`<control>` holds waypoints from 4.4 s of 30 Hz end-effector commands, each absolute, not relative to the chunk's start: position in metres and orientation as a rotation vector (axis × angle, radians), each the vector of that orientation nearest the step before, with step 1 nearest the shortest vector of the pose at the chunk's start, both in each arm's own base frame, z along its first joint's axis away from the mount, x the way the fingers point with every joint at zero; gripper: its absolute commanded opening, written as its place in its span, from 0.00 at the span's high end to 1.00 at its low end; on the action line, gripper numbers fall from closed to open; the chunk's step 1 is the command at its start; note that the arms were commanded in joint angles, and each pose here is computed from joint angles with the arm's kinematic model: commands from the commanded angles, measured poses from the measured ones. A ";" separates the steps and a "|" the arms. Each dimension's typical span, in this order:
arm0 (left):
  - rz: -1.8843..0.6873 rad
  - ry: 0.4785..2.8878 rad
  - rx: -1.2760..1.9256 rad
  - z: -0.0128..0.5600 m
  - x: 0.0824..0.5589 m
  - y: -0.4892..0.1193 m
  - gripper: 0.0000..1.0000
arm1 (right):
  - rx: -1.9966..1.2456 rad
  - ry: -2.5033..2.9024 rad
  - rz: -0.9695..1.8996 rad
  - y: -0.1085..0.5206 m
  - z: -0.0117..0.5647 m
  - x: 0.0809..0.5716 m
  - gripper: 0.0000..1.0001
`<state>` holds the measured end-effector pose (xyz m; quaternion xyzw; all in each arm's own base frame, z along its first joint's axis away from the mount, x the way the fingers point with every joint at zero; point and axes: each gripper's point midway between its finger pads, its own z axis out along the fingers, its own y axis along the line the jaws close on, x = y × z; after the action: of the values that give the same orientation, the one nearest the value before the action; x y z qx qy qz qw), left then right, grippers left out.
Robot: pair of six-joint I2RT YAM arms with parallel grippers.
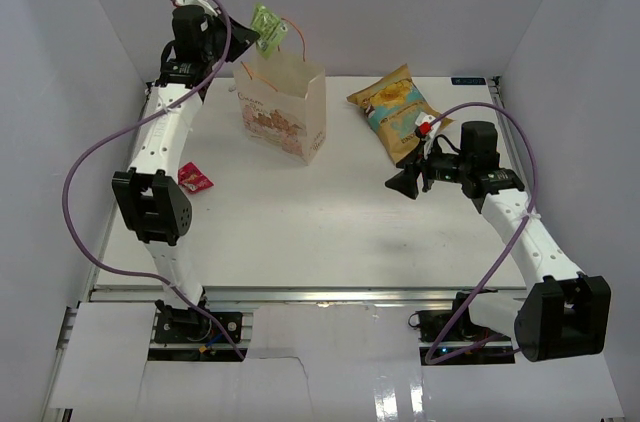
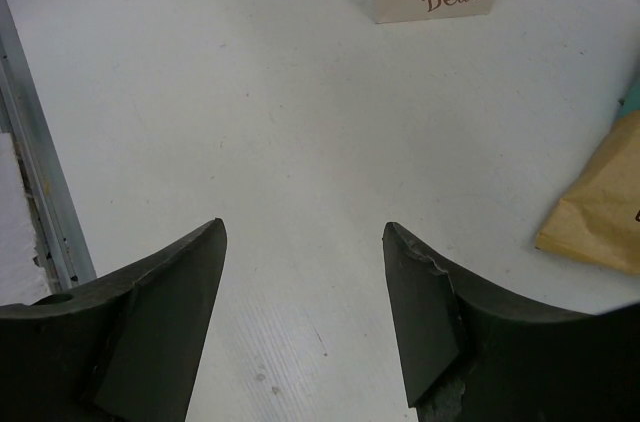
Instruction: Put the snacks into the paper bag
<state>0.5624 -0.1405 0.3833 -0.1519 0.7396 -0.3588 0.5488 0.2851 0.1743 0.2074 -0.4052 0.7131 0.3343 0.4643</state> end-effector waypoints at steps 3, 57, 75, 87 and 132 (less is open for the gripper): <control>-0.801 1.753 -0.285 0.396 0.549 -0.141 1.00 | -0.999 1.712 0.782 0.171 0.216 0.290 0.30; -0.290 2.192 -1.271 0.068 0.337 0.063 0.35 | -0.967 1.804 0.811 0.168 0.187 0.299 0.29; -0.288 2.284 -1.271 0.033 0.392 0.079 0.56 | -0.971 1.834 0.786 0.163 0.184 0.296 0.29; -0.638 2.114 -1.044 0.111 0.392 0.033 0.88 | -1.095 1.780 0.940 0.192 0.197 0.284 0.31; -1.504 2.196 -0.343 0.159 0.220 -0.218 0.61 | -0.989 2.078 1.635 0.390 0.184 0.211 0.92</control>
<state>0.2213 -0.2104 0.1396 -0.1577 0.8153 -0.5151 0.2122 0.2215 0.3886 0.1593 -0.2963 0.7708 0.5478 0.1340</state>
